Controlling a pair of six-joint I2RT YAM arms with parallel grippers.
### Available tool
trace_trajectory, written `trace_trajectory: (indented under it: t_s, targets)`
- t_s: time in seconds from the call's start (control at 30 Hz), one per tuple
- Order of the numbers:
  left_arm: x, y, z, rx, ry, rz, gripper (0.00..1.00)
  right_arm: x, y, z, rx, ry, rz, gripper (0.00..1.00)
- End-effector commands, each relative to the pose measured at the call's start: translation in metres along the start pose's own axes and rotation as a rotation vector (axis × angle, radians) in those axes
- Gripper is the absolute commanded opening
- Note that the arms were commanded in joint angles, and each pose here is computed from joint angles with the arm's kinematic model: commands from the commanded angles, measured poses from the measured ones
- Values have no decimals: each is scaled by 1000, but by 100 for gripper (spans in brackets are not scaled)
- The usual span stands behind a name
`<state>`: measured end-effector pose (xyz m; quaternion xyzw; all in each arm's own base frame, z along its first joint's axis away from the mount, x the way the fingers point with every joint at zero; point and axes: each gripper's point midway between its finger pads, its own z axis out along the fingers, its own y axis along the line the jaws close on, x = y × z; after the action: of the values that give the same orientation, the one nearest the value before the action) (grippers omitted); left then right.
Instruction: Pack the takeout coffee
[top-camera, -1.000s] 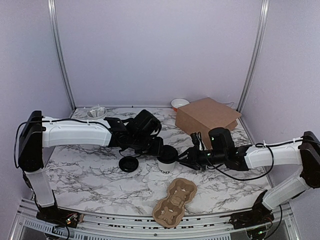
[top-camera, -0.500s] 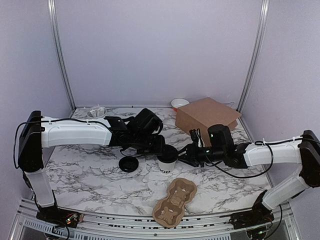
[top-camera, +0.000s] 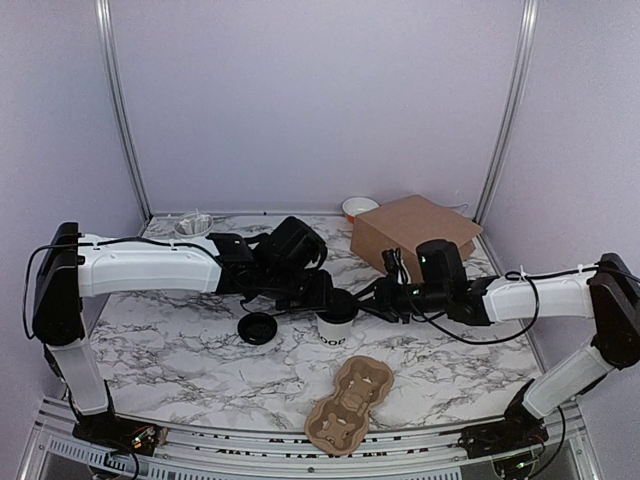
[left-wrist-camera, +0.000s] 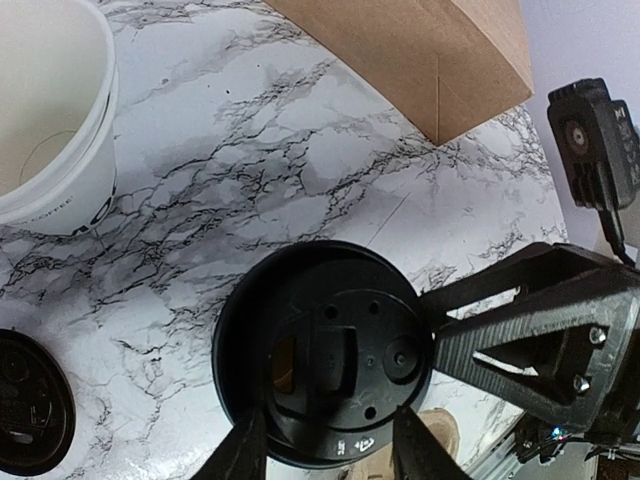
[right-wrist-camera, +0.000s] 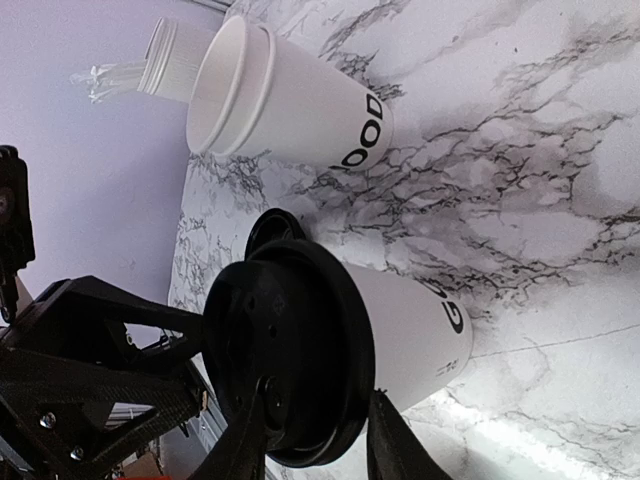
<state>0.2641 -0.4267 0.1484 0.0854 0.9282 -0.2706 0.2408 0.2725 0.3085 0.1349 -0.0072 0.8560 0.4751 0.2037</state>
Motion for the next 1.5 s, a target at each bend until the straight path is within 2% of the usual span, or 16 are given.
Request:
trace_trajectory:
  t_s: [0.0,0.4,0.73,0.93,1.47]
  targets:
    - [-4,-12,-17,46,-22,-9,44,-24,10,-3,-18,-31,-47,33]
    - [-17,10,-38,-43,-105,1,45,-14,2,-14,25,-9,-52,37]
    - [-24,13,-13,-25,-24,85,46,1,2,-14,-22,0,-7,36]
    - [-21,24,1,-49,10,102,46,1,1,-11,-25,0,4,36]
    - [-9,20,17,-33,58,129,51,8,-2,-1,-19,32,-3,35]
